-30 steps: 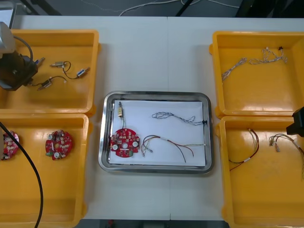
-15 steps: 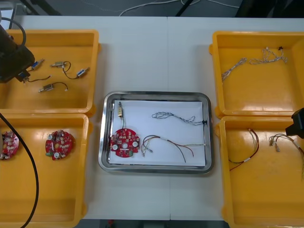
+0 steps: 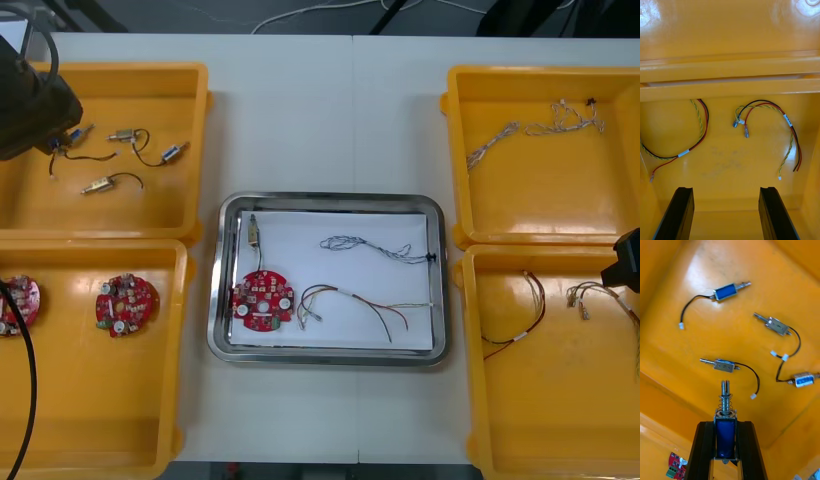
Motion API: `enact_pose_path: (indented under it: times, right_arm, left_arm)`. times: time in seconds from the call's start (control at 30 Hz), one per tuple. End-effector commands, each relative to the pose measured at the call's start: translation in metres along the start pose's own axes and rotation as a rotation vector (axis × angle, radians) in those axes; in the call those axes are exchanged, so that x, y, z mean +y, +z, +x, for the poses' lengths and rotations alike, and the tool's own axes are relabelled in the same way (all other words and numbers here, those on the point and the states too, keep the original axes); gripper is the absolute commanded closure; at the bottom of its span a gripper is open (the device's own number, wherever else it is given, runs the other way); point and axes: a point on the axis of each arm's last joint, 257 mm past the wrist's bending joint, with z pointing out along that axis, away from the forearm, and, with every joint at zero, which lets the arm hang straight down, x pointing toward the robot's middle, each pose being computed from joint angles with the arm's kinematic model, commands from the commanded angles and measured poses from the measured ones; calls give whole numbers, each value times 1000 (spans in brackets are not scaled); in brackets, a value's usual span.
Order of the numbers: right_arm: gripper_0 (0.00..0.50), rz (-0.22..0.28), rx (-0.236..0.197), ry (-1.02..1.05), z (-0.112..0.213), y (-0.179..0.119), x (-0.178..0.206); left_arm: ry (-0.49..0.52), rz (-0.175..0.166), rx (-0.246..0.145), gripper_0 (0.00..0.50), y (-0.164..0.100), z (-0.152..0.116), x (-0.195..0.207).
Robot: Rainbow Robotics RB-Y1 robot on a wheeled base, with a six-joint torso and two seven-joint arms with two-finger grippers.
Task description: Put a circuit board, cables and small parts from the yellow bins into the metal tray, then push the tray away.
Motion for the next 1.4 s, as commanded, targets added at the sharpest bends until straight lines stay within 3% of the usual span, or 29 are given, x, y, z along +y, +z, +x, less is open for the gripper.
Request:
enact_pose_path:
  times: [0.03, 0.23, 0.47, 0.57, 0.8, 1.03, 1.4]
  right_arm:
    - [0, -11, -34, -7, -3, -7, 2]
    - [0, -11, -34, -7, -3, -7, 2]
    - [0, -11, -34, -7, -3, -7, 2]
    - [0, -11, -34, -7, -3, -7, 2]
    - [0, -11, -34, -7, -3, -7, 2]
    - [0, -11, -34, -7, -3, -7, 2]
    - [0, -11, -34, -7, -3, -7, 2]
  left_arm:
    - [55, -6, -68, 500, -14, 11, -8]
    - [182, 21, -83, 500, -15, 52, -37]
    - [268, 117, -48, 500, -25, 103, -81]
    - [300, 136, -37, 500, -25, 122, -93]
    - [338, 145, -40, 500, -25, 157, -111]
    - [390, 111, -54, 500, -14, 187, -117]
    - [416, 162, -74, 500, -9, 225, -150]
